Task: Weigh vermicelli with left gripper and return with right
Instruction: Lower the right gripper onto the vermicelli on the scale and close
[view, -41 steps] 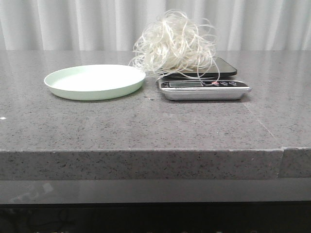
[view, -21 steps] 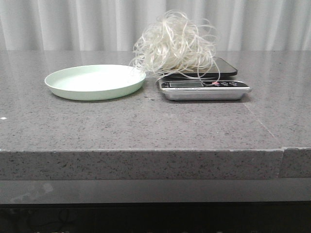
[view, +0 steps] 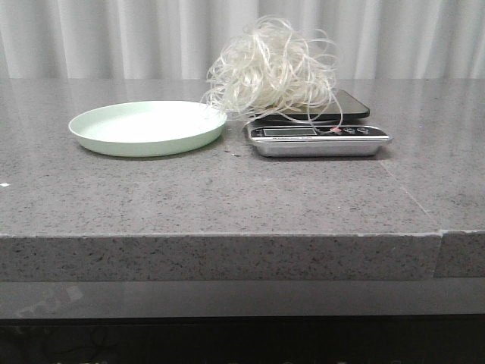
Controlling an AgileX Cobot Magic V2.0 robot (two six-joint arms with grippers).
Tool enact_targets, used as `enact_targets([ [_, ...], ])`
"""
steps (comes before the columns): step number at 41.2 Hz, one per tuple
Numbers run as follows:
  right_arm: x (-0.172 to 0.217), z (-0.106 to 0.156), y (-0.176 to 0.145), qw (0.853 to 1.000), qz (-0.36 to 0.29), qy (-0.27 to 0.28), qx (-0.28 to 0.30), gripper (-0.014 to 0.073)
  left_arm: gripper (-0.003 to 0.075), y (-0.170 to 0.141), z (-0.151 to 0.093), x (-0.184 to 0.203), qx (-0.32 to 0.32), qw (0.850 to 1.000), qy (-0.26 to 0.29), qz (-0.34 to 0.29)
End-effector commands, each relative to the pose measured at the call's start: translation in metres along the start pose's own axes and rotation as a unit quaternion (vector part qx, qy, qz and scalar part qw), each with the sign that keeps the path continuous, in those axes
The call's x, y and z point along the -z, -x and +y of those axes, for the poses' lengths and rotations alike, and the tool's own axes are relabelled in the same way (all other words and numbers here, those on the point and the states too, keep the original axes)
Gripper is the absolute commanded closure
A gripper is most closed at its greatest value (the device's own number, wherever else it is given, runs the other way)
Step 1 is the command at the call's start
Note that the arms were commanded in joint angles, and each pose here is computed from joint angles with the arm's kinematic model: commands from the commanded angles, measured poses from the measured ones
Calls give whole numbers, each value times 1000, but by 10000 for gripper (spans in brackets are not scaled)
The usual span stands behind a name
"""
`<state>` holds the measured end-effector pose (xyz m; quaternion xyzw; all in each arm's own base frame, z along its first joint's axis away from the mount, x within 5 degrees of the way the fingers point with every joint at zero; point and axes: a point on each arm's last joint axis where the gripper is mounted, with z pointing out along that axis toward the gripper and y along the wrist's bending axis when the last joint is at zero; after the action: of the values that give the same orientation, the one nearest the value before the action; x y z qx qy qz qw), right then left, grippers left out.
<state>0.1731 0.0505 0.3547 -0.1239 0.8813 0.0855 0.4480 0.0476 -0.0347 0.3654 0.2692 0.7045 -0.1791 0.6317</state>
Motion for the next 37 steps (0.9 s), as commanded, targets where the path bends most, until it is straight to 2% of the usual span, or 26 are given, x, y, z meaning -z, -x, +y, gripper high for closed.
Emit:
enact_targets([
  [1,-12,11,31,999,-44,23,18,-15,250,14,0,2,5,999,-2,-46],
  [16,-96,52,97,995,-25,73,61,-15,250,14,0,2,5,999,-2,-46],
  [25,-142,60,130,995,-25,73,65,-15,250,14,0,2,5,999,-2,-46],
  [37,-193,67,157,994,-31,70,76,-15,250,14,0,2,5,999,-2,-46],
])
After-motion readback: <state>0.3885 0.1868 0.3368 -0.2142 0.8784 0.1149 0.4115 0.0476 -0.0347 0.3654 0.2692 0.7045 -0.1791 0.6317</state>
